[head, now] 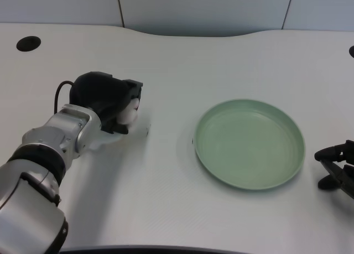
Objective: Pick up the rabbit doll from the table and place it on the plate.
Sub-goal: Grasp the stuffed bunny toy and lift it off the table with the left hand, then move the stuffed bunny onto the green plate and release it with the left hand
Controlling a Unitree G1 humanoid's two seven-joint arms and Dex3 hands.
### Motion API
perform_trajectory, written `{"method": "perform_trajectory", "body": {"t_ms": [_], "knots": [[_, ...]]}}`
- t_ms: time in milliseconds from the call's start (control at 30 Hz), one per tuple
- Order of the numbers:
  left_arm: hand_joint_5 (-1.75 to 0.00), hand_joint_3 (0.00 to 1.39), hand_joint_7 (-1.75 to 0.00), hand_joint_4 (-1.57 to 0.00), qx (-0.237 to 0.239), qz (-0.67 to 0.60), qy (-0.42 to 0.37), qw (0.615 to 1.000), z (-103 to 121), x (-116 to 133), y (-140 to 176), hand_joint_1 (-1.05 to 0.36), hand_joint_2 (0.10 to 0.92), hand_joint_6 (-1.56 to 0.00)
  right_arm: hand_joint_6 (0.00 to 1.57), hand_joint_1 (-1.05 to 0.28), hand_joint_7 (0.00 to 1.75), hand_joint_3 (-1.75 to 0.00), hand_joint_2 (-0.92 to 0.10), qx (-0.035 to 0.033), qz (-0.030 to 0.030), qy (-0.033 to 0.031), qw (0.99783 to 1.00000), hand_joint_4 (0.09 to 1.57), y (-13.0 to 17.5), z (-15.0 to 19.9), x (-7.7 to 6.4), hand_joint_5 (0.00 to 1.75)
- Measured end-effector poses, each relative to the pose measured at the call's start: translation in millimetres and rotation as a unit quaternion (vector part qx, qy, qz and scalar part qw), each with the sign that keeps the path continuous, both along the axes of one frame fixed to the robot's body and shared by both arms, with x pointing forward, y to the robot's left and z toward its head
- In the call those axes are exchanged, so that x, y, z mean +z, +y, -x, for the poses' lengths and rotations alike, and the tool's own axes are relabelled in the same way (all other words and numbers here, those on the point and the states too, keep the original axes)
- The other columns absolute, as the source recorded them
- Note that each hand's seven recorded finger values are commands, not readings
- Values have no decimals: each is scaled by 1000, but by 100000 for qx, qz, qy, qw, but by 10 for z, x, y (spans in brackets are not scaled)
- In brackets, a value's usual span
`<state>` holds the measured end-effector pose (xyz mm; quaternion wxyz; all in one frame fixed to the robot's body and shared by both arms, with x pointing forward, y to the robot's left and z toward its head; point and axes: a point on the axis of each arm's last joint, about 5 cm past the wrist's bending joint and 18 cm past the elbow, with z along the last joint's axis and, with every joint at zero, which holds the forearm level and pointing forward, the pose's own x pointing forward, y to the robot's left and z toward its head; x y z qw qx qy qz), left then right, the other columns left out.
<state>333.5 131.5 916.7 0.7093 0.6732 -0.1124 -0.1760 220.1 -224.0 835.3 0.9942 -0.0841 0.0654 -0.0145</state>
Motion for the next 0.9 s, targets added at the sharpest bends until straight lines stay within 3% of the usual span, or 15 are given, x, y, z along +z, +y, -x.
{"method": "perform_trajectory", "body": {"t_ms": [167,433,500,567,667,733,833,900], "knots": [[-1746,40,-1745,-801,-62,5949,-617,99821,-29,75,-90,-102,888,-539,818,-747,850,-141,-921,219,562,42,99998,905,2,-19,11,981],[-1746,25,-1746,-817,-4093,11265,-2612,99245,-102,311,-397,-89,869,-581,828,-757,843,-136,-921,1168,240,139,99993,907,-9,-56,12,970],[-1746,34,-1746,-845,-5559,12395,-2232,99048,-83,307,-491,-46,884,-622,830,-758,838,-136,-921,1079,320,276,99993,899,-18,-59,8,963],[-1746,33,-1746,-885,-8655,14489,-1623,98552,-37,303,-689,-69,880,-658,850,-784,836,-139,-921,1193,701,378,99990,930,-19,-92,14,980],[-1746,88,-1746,-903,-14031,17229,-1274,97492,46,341,-1005,-66,910,-674,883,-769,773,-127,-921,2056,1330,405,99969,940,11,-165,31,1006],[-1746,134,-1746,-905,-17047,18526,-1282,96771,99,381,-1183,-68,917,-677,885,-763,746,-125,-921,2281,1162,626,99965,925,19,-195,37,989],[-1746,166,-1746,-909,-19151,19723,-1011,96142,151,402,-1319,-75,907,-676,872,-786,745,-101,-921,3252,324,977,99942,916,21,-216,42,948],[-1746,164,-1746,-946,-20140,20251,-625,95833,186,398,-1387,-86,851,-699,880,-823,774,-71,-917,3425,-114,1195,99934,933,20,-224,45,916]]}}
